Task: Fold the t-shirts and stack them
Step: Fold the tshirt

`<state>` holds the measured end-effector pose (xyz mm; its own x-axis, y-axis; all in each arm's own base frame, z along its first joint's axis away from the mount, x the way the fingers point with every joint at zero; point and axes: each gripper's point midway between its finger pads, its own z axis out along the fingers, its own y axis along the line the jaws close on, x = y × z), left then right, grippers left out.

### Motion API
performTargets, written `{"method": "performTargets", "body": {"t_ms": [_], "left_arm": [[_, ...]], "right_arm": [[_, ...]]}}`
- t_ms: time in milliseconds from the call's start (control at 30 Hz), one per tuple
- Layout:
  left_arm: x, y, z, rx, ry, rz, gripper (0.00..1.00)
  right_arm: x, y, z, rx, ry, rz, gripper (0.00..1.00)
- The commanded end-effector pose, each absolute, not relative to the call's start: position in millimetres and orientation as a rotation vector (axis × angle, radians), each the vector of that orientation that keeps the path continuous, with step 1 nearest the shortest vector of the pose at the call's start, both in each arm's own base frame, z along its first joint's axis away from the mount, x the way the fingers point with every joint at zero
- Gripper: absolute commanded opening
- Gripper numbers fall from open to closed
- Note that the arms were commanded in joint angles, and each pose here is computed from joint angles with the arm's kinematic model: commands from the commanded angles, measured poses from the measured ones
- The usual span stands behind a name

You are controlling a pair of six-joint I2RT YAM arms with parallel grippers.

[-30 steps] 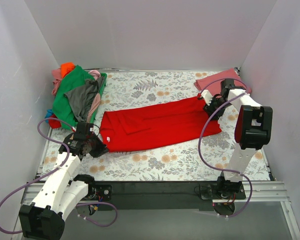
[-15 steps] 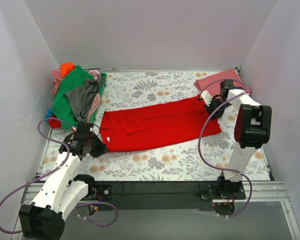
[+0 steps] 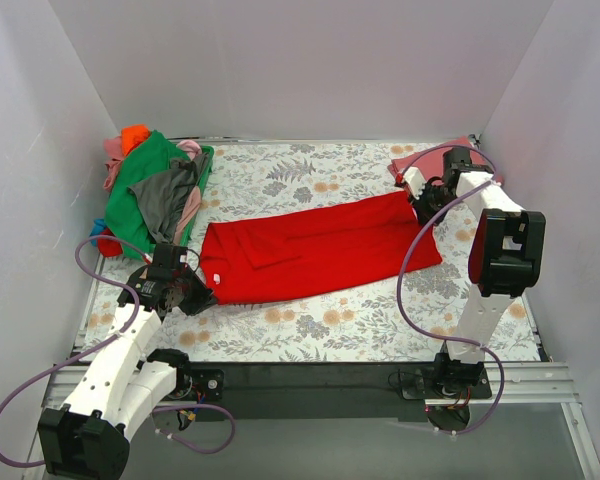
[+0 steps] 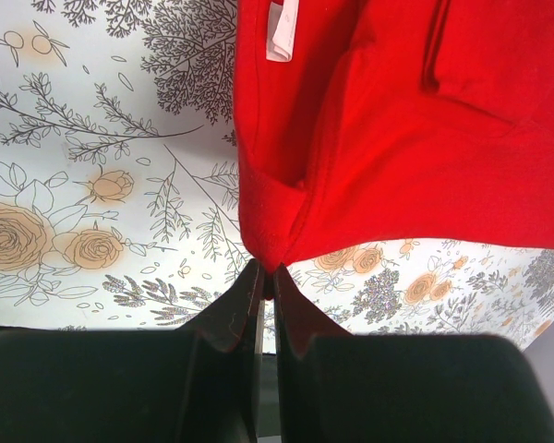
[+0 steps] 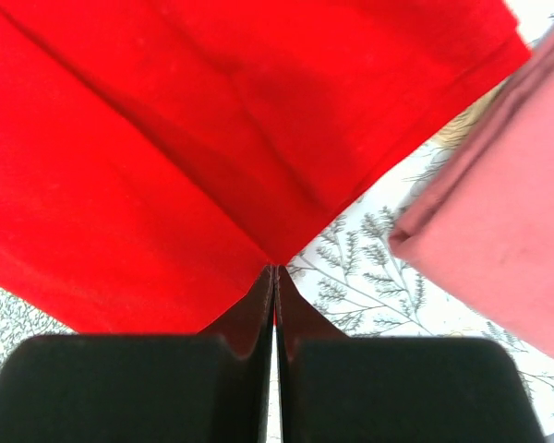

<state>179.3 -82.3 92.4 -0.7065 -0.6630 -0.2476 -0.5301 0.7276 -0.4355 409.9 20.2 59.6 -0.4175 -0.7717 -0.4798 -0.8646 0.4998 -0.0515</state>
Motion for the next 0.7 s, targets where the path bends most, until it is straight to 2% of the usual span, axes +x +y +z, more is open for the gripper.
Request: {"method": "performTargets", "body": {"t_ms": [0, 400, 500, 533, 600, 667], "left_arm": [[183.2, -79.4, 100.9, -0.915, 2.511, -0.468, 0.00], [182.8, -78.2, 102.3, -0.924, 2.503, -0.462, 0.00], [182.8, -78.1, 101.7, -0.924, 2.504, -0.461, 0.00], [183.4, -78.2, 102.4, -0.923, 2.502, -0.463, 0.00], [183.0, -78.4, 101.9, -0.923, 2.504, -0.464, 0.00], [183.4, -78.5, 102.1, -0.922, 2.502, -0.465, 0.00]], "right_arm": [[430.4, 26.6, 86.7, -1.303, 2.219, 0.245, 0.01], [435.9, 18.0, 71.5, -1.273, 2.287, 0.182, 0.01], [436.7, 16.8, 72.5, -1.233, 2.307, 0.174, 0.13], [439.0, 17.0, 76.4, -1.215, 2.301, 0.166, 0.20], [441.9, 18.7, 83.9, -1.176, 2.294, 0.167, 0.25], [442.7, 24.2, 94.4, -1.119, 2.289, 0.182, 0.34]]}}
